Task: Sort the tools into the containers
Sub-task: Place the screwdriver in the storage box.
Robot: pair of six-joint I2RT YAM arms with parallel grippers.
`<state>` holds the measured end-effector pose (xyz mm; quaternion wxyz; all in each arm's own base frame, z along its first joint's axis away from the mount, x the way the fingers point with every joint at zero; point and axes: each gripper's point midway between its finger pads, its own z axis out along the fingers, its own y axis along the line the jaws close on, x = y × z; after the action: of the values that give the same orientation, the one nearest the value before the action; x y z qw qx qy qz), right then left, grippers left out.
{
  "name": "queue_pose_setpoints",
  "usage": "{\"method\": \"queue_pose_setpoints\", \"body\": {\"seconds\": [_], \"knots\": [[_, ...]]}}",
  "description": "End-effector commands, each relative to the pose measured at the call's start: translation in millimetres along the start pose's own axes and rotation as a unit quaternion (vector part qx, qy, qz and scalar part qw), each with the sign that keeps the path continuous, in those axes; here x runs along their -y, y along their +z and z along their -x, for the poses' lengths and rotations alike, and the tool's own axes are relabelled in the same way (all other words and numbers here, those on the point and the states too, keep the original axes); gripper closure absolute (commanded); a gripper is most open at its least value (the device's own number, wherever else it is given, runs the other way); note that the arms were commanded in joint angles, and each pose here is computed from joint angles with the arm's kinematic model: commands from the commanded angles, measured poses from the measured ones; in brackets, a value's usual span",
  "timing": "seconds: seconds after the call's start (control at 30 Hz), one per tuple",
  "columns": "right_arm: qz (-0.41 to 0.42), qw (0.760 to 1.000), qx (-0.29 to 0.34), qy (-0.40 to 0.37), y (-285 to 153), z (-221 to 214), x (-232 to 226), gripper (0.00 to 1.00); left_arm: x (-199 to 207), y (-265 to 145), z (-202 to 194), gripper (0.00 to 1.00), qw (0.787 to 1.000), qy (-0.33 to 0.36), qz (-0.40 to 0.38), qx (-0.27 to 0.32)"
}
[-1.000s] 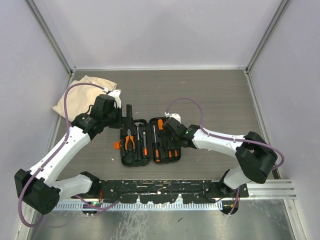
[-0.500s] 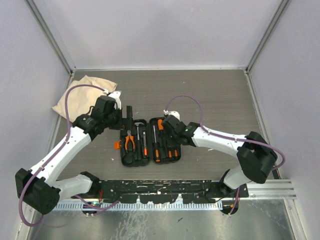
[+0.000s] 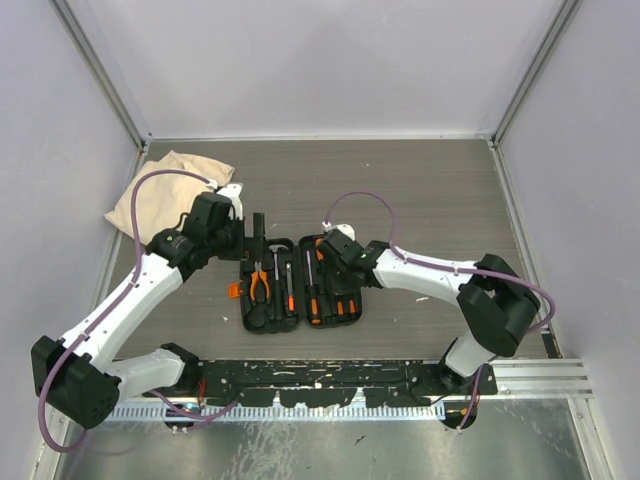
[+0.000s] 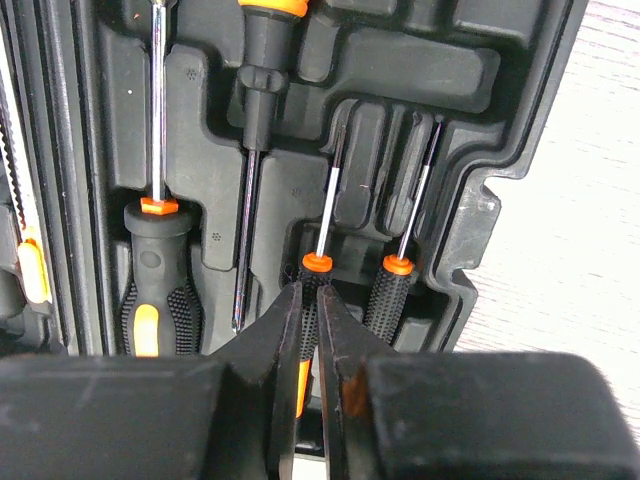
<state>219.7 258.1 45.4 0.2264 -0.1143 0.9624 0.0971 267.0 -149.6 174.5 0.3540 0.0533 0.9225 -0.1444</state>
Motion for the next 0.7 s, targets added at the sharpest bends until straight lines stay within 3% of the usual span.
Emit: {"method": "queue_pose_setpoints", "body": {"seconds": [0.0,0.67], "knots": [[-0.011,1.000,-0.014,-0.010,2.6,-1.2,-3.1,0.85,3.1,-1.2,11.4,0.01,1.000,-0.001,-0.006,0.023],[-0.089,0.989,-0.119,-0.022,37.3,-93.7,26.8,0.94,1.5,2.9,4.8,0.01,1.000,-0.005,-0.005,0.017]]}}
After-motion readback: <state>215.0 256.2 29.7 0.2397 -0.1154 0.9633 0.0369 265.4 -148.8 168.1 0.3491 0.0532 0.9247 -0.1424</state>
